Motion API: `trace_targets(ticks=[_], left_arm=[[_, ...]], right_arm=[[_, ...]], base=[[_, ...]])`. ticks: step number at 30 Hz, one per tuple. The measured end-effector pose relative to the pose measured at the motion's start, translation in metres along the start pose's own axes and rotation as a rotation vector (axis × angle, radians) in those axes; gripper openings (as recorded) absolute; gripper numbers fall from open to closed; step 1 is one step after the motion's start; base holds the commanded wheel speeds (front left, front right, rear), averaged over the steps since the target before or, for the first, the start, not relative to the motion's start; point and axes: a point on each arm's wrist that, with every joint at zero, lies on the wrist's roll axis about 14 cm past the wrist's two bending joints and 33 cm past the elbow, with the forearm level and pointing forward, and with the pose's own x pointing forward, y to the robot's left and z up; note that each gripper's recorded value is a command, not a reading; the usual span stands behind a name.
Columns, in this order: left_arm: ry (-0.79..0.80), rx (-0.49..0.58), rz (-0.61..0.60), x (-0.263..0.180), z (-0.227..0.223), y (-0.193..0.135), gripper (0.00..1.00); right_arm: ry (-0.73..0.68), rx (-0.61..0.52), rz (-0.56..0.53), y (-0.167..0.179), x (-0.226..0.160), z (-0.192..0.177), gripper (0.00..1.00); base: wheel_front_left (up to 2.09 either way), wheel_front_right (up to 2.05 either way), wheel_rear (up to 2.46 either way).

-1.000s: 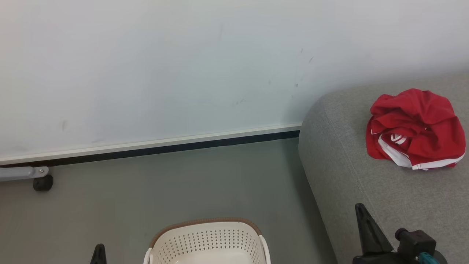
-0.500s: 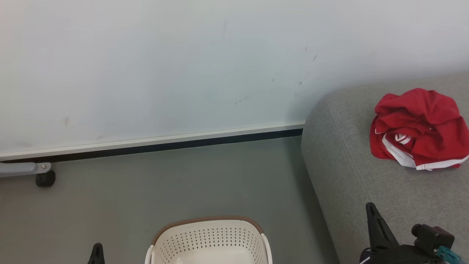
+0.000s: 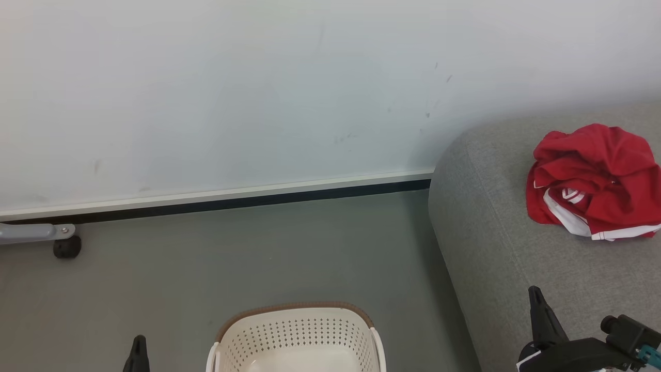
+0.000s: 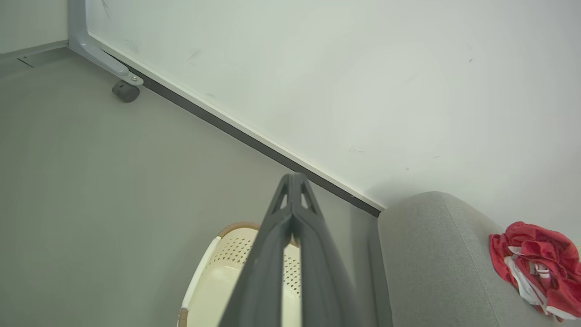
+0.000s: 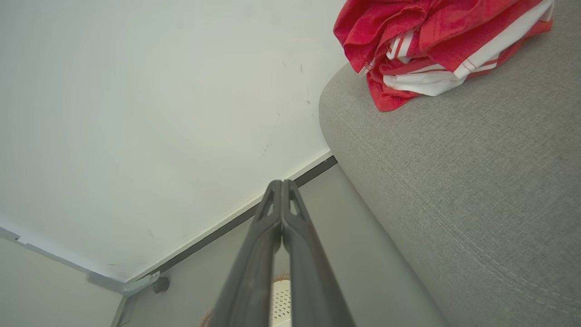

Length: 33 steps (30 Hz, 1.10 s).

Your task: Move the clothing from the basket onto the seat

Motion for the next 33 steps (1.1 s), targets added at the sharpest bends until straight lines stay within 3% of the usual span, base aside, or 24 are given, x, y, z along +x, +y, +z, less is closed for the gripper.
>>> trace_targets(ticks=[33], left_arm=[[0.052,-0.455,-0.032,0.018,0.002,-0.008,0.0]], right_arm=[[0.027,0.497,-0.041,-0.016,0.012,0.003,0.0]], base=[[0.0,0.0,0.0]])
